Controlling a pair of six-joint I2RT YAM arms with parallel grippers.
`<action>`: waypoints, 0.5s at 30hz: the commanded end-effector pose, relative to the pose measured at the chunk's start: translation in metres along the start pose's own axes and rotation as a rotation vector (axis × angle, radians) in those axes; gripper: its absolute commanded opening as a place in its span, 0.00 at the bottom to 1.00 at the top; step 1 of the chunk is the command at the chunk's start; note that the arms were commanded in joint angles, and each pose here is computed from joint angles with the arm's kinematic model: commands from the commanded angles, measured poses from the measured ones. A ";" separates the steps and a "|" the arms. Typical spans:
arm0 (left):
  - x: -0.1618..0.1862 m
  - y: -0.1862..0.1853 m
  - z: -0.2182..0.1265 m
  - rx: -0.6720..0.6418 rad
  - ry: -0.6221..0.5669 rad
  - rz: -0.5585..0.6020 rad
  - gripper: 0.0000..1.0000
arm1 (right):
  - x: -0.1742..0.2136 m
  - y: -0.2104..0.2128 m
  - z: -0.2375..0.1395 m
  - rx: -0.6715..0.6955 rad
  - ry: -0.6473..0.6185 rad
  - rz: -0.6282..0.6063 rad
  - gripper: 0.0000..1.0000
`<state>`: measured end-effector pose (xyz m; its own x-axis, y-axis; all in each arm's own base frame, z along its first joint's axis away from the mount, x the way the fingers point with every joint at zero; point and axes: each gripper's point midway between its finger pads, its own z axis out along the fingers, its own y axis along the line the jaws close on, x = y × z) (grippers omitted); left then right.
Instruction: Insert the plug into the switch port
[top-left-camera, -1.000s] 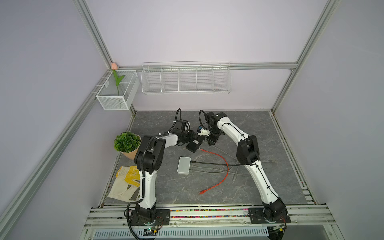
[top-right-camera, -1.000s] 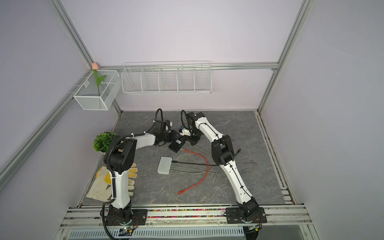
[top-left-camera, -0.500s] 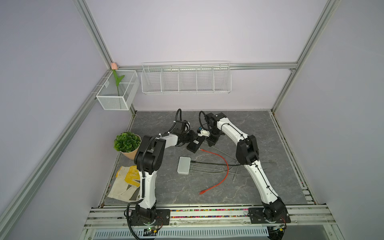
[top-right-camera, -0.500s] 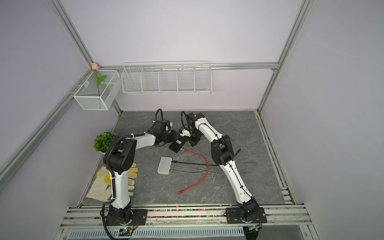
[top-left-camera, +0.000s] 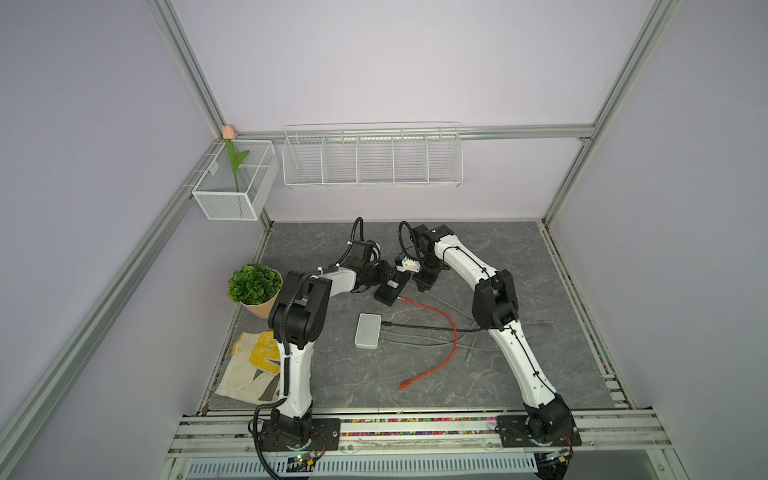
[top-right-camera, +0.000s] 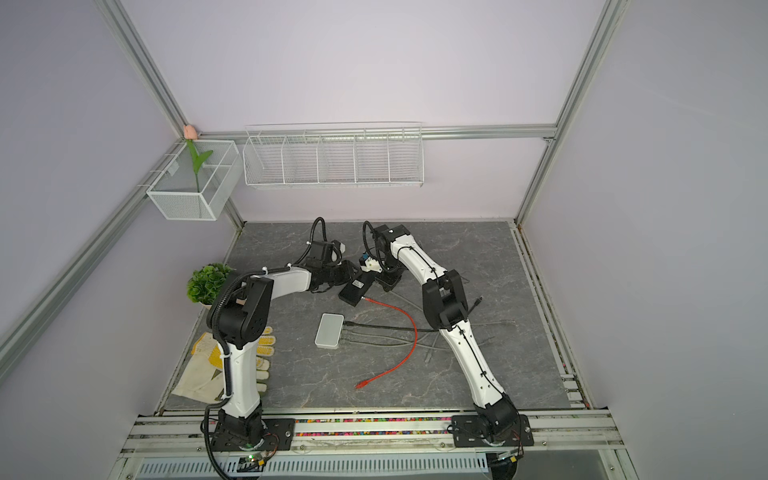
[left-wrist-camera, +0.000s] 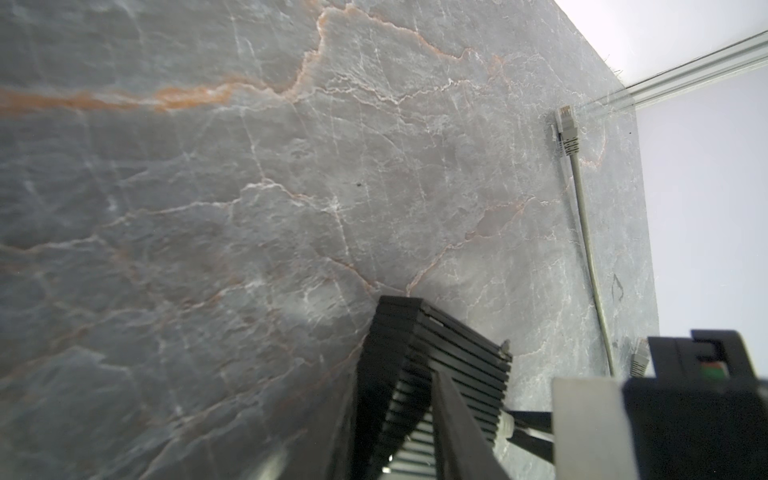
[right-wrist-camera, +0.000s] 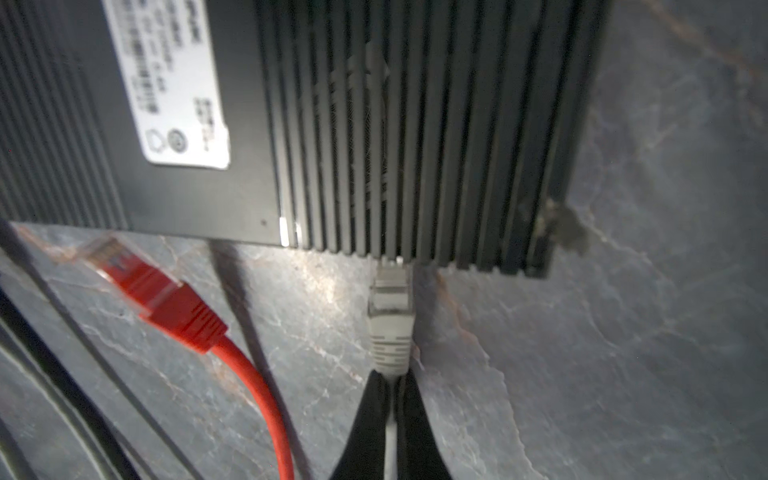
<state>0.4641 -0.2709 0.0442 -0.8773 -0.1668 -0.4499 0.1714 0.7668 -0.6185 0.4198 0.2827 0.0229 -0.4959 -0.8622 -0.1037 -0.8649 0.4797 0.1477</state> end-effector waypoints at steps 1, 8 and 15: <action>0.009 -0.005 -0.004 -0.011 0.026 0.022 0.31 | -0.005 -0.003 -0.017 0.025 -0.037 0.004 0.07; 0.010 -0.004 -0.003 -0.016 0.032 0.024 0.32 | -0.009 0.001 -0.020 0.026 -0.047 -0.002 0.07; 0.012 -0.001 -0.003 -0.028 0.039 0.029 0.32 | -0.010 0.000 -0.028 0.046 -0.060 -0.004 0.07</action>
<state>0.4636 -0.2709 0.0436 -0.8762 -0.1572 -0.4555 0.1798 0.7704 -0.6117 0.4200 0.2830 0.0232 -0.4957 -0.8621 -0.1048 -0.8651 0.4796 0.1466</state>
